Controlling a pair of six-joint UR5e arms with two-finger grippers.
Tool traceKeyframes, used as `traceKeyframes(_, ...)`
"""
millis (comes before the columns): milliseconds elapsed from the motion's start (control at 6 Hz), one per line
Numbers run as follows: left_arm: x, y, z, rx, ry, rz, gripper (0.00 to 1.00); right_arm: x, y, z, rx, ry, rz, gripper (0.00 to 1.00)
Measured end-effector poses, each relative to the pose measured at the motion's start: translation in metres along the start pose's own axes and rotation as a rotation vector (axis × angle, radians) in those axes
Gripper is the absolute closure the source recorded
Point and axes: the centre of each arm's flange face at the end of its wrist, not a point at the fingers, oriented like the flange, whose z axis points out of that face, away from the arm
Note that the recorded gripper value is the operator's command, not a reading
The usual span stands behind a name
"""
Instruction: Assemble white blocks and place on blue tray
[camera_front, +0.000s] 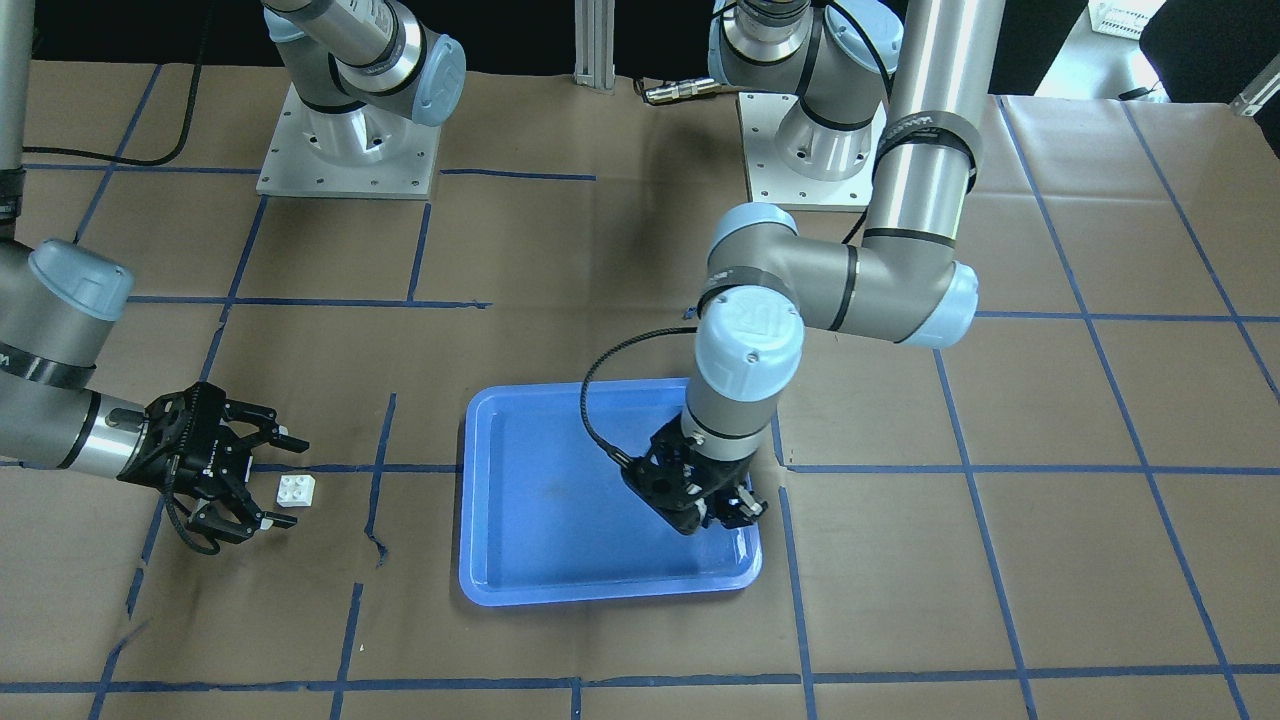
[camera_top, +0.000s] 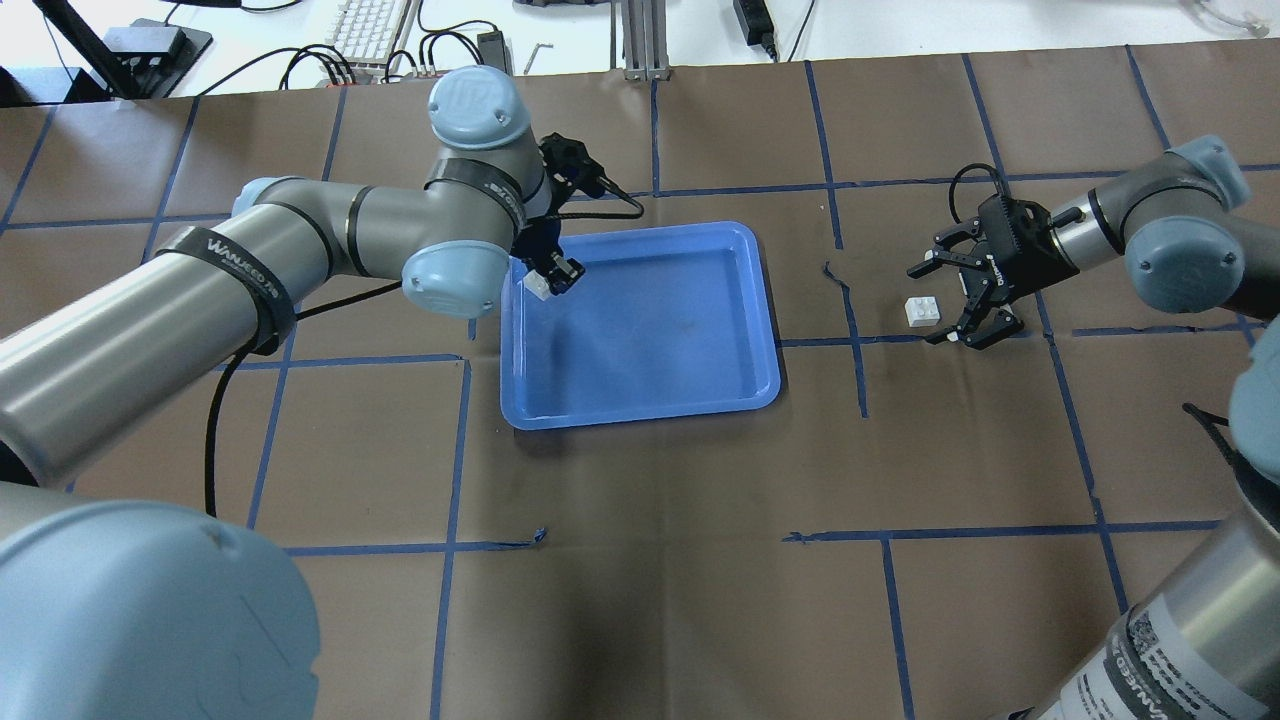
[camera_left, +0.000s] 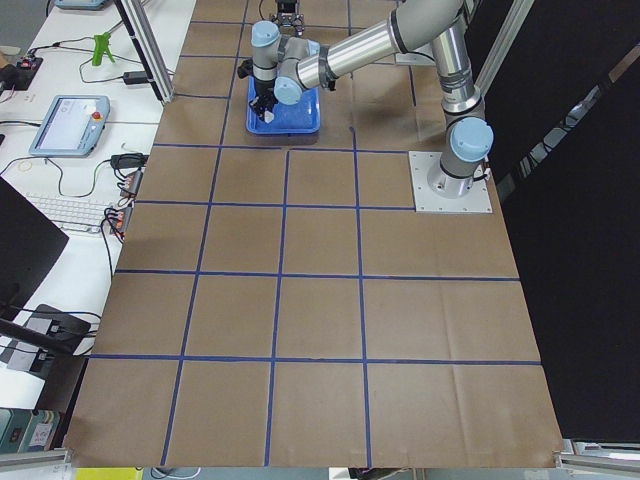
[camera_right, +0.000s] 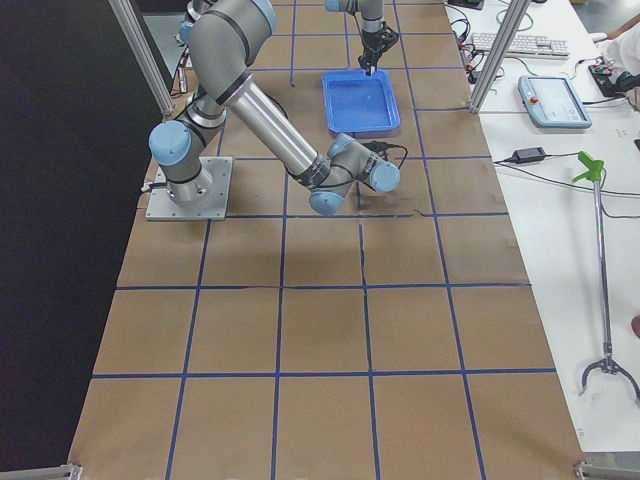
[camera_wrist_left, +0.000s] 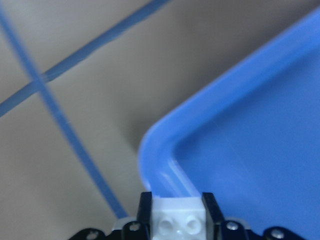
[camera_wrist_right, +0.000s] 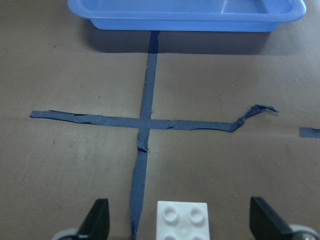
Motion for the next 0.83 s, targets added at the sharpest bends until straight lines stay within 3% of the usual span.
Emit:
traceKeyframes(167,0.032,-0.014,0.000,0.003,0.001,0.165,0.97,-0.002,0.001,0.002,0.001,-0.004,0.007,0.29)
traceKeyframes(500,0.062,-0.024,0.008,0.005,0.008,0.411,0.97,-0.003,0.006,-0.002,-0.001,0.002,0.018,0.29)
traceKeyframes(833,0.070,-0.025,0.020,-0.004,0.021,0.508,0.96,-0.003,0.011,-0.007,-0.003,0.011,0.024,0.57)
